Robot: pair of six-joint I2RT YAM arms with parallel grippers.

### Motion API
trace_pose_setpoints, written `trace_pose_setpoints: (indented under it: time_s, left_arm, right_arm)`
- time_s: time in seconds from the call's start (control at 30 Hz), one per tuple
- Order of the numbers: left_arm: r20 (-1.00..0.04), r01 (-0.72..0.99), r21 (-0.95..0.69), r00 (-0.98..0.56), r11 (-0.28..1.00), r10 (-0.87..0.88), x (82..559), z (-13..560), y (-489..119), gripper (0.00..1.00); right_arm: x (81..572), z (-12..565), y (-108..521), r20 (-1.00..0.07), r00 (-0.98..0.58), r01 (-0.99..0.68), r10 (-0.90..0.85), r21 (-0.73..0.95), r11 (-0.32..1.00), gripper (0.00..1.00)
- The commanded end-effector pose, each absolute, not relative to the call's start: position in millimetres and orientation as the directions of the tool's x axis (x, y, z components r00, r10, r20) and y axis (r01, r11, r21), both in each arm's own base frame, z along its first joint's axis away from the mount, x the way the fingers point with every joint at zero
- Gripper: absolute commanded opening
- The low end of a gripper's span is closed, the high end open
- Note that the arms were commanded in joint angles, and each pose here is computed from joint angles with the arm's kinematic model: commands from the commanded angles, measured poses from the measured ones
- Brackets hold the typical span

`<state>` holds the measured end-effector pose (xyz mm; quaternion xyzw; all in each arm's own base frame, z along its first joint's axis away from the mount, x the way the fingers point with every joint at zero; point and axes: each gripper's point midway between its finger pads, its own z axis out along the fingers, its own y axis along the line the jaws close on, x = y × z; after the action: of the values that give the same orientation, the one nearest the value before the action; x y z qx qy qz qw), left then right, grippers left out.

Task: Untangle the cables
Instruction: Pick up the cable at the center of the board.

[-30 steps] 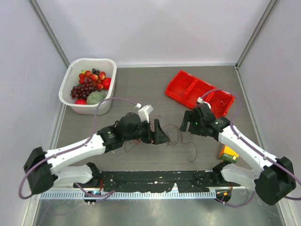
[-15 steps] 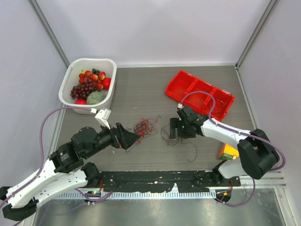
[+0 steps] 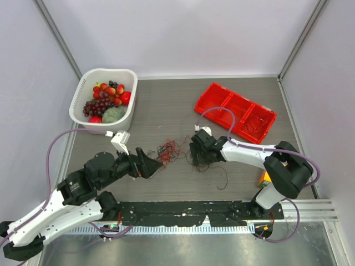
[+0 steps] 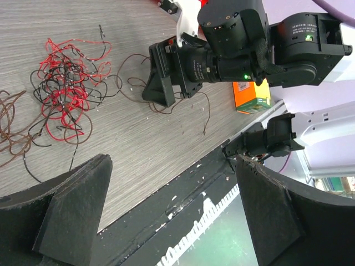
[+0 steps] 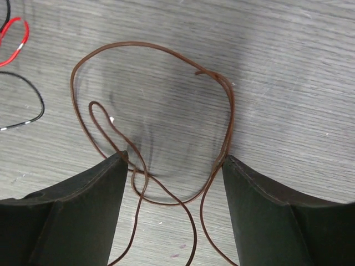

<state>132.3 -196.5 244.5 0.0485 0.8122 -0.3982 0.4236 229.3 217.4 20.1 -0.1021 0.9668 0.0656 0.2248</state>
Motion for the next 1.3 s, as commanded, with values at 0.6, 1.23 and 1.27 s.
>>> trace_pose_setpoints:
  time_s: [0.6, 1.23, 1.27]
  left_arm:
    - [-0.731, 0.381, -0.611, -0.607, 0.694, -0.310, 135.9, 251.9, -183.1, 0.97]
    - [-0.747, 0.378, -0.594, -0.587, 0.710, -0.313, 135.4, 253.7, -172.8, 0.97]
    - [-0.751, 0.381, -0.590, -0.583, 0.712, -0.311, 135.5, 255.0, -172.4, 0.98]
  right_arm:
    - [292.0, 127.3, 192.6, -0.738, -0.674, -0.085, 0.037, 0.127, 0.988, 0.01]
    - [424.1, 381.5, 87.0, -0.929, -0.170, 0.054, 0.329, 0.324, 0.944, 0.01]
    - [427.3, 401.6, 83.7, -0.933, -0.134, 0.048, 0.334, 0.330, 0.943, 0.01]
